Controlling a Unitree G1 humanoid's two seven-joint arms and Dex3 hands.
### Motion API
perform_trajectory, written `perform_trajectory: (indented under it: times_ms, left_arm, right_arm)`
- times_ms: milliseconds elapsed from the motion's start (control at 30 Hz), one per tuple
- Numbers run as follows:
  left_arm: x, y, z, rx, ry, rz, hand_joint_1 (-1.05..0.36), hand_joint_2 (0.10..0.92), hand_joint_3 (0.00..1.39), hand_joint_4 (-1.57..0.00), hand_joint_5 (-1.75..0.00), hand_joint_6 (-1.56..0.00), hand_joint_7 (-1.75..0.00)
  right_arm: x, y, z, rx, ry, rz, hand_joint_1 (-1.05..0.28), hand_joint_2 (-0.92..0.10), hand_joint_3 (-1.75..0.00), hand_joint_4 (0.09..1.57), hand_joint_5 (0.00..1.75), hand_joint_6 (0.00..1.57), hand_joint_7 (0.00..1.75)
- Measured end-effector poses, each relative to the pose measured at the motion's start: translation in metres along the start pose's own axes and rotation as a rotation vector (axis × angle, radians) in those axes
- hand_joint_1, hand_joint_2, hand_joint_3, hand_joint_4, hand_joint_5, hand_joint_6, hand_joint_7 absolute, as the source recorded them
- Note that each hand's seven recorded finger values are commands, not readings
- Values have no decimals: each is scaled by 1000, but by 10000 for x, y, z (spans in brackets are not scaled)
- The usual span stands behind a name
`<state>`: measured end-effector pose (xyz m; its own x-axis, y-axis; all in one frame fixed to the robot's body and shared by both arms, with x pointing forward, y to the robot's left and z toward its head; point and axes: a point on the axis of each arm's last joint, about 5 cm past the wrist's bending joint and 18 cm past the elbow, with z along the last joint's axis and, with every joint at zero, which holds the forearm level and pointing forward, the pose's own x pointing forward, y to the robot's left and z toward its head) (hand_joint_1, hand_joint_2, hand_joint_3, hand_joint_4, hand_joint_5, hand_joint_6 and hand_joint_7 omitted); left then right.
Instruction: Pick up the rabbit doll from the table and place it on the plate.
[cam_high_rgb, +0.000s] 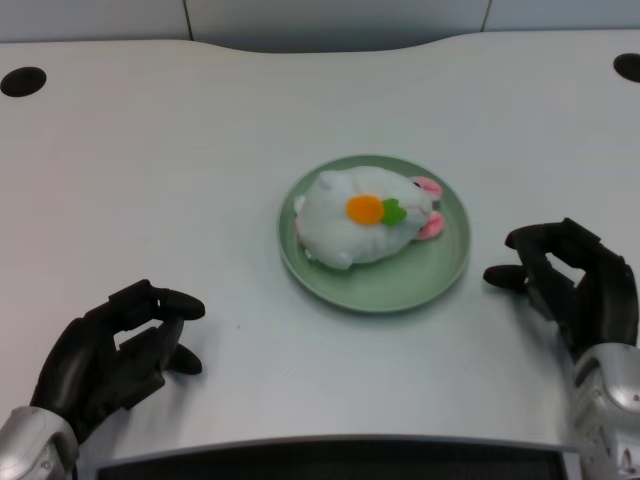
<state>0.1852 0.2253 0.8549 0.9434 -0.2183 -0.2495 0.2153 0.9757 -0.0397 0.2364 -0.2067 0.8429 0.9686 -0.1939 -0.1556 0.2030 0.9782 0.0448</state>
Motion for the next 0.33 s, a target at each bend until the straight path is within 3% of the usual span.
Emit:
perform_trajectory:
  times_ms: [100,333]
  left_arm:
    - [1,6,2,-1,-3,3,-499,921,638,-501,-1603,-447,-1307]
    - [3,2,6,-2,-6,4,-490,921,634,-497,-1598,-444,-1300]
  right_arm:
    - [-3,-6,-13,0,7,-1,-757,-921,-127,839,896,824,1171]
    - [-1,-18,-3,-12,-5,-1,-765,-921,-140,836,891,813,1185]
